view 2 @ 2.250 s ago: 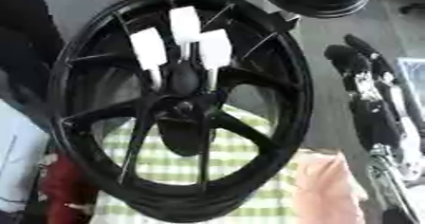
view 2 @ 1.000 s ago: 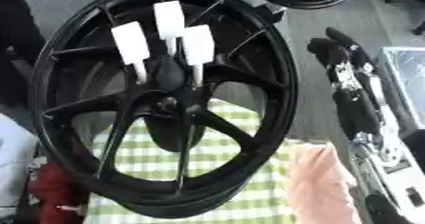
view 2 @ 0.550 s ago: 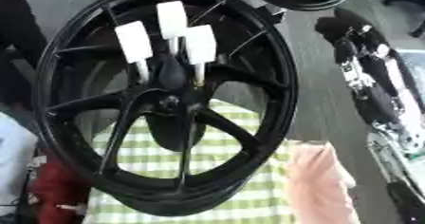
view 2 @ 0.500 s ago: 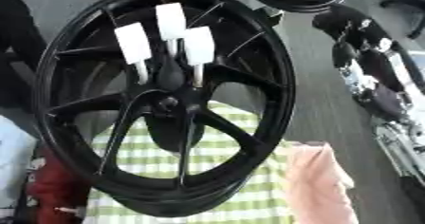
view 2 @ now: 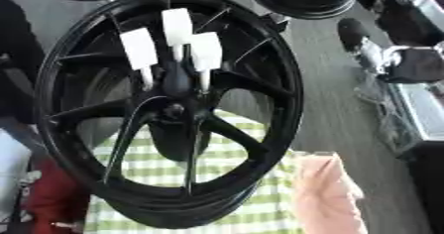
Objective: Pull the pin out of the wheel hub.
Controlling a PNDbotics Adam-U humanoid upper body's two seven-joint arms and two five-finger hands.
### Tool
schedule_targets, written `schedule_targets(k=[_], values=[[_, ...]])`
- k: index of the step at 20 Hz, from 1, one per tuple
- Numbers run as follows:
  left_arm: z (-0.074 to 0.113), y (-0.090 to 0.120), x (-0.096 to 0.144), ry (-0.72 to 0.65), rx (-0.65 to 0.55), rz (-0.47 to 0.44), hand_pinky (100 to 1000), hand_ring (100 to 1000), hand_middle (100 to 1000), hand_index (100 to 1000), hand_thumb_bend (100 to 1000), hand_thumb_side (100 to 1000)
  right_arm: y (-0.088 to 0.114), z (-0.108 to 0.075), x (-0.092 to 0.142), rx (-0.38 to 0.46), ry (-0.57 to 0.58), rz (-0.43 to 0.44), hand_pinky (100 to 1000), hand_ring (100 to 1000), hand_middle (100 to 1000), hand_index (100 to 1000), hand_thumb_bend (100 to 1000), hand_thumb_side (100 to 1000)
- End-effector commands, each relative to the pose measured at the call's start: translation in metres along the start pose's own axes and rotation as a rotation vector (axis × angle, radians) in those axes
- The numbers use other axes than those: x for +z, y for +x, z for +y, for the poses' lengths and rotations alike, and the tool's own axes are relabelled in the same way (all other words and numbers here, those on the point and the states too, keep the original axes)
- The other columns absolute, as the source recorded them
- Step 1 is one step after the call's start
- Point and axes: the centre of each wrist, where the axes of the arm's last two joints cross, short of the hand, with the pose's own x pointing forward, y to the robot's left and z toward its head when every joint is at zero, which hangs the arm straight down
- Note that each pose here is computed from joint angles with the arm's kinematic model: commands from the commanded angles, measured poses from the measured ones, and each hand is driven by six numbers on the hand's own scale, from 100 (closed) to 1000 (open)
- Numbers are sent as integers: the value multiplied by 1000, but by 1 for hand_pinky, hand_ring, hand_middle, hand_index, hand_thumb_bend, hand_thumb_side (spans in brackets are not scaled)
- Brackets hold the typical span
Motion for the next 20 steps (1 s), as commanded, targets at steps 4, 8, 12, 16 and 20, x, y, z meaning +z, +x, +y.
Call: schedule_targets(k=[4,8,12,16,20], values=[[12,5,-5,65,-20,-26,602,635,805,796,202,843,17,-11,-28,62,106,29,990,910,833,926,100,331],[19,4,-5,109,-26,-29,603,638,806,797,207,842,20,-4,-44,90,165,85,991,912,836,926,100,325],[26,2,-6,159,-41,-34,604,638,805,796,211,840,23,6,-59,109,214,133,996,926,845,926,100,282],[33,0,-8,204,-53,-39,605,638,804,795,216,838,25,14,-70,126,247,157,1000,941,861,930,100,253],[35,1,-10,219,-60,-50,607,639,804,795,217,836,26,23,-80,136,285,161,1000,940,858,933,100,229]])
